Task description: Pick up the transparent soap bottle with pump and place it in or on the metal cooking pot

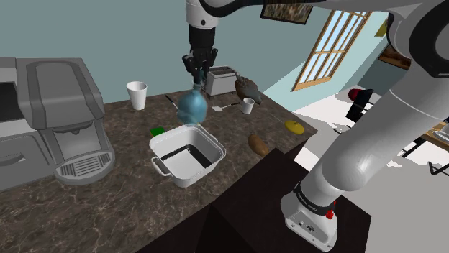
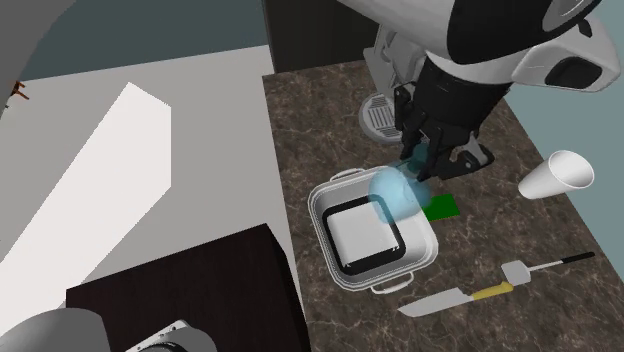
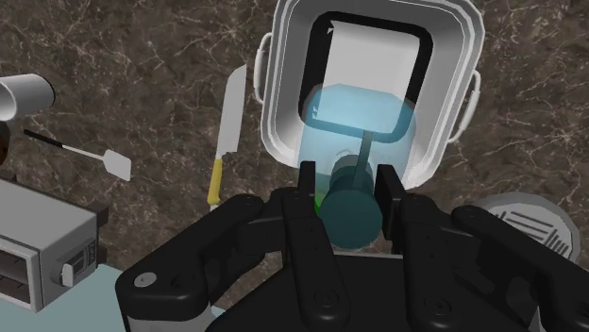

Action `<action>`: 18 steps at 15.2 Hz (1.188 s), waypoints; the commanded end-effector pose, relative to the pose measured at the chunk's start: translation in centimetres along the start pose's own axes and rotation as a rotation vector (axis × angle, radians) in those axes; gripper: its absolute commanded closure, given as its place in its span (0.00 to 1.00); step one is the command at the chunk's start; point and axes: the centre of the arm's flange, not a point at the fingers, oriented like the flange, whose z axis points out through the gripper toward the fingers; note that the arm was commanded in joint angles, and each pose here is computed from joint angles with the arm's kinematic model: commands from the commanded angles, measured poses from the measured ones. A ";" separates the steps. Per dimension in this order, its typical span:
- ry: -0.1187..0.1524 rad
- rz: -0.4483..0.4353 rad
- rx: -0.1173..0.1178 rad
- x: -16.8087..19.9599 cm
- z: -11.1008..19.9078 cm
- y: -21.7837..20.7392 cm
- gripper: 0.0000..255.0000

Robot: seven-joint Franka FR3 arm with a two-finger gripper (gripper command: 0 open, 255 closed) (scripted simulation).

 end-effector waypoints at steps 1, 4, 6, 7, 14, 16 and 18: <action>0.001 0.000 0.000 0.0 0.9 -0.1 1.00; 0.001 0.000 0.000 0.0 2.5 -0.3 1.00; 0.001 0.000 0.000 0.0 3.5 -0.4 1.00; 0.001 0.000 0.000 0.1 4.1 -0.5 1.00; 0.001 0.000 0.000 0.1 7.7 -0.9 1.00; 0.001 0.000 0.000 0.1 8.8 -1.0 1.00; 0.001 0.000 0.000 0.2 9.8 -1.2 1.00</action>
